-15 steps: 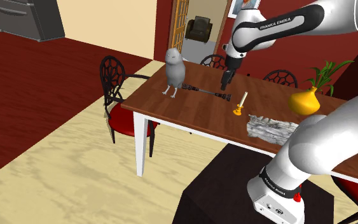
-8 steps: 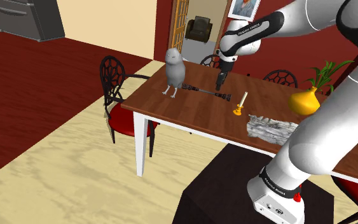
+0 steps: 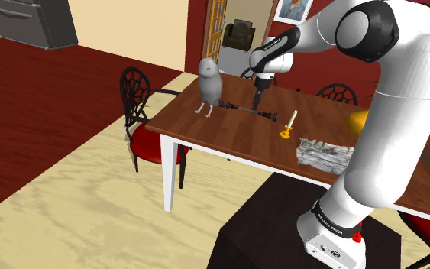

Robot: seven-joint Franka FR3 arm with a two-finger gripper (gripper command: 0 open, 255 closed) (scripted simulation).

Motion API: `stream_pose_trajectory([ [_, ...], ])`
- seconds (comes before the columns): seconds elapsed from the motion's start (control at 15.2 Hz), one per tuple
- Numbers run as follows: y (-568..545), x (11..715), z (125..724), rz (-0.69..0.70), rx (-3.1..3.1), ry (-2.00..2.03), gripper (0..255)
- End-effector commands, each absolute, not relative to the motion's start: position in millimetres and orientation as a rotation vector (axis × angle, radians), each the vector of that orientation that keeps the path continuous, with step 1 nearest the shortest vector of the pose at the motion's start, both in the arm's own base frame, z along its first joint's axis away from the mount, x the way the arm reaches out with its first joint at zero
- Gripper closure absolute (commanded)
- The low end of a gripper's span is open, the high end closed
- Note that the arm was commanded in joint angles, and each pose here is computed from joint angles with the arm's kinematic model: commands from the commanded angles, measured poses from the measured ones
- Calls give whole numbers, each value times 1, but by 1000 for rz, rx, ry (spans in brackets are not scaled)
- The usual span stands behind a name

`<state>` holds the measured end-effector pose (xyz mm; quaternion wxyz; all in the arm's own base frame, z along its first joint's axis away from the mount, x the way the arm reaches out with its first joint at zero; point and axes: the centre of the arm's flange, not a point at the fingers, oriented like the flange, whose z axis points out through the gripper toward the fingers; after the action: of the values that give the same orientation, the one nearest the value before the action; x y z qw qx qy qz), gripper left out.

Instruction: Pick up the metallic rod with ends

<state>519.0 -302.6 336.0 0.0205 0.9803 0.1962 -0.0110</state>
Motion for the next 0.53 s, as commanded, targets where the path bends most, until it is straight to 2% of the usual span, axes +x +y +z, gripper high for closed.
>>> stream_pose_trajectory([
  [0.0, -319, 537, 322, -30, 3035, 658, 0],
  [0.2, -339, 565, 301, -27, 3026, 726, 0],
  [0.46, -340, 566, 285, -27, 3026, 728, 0],
])
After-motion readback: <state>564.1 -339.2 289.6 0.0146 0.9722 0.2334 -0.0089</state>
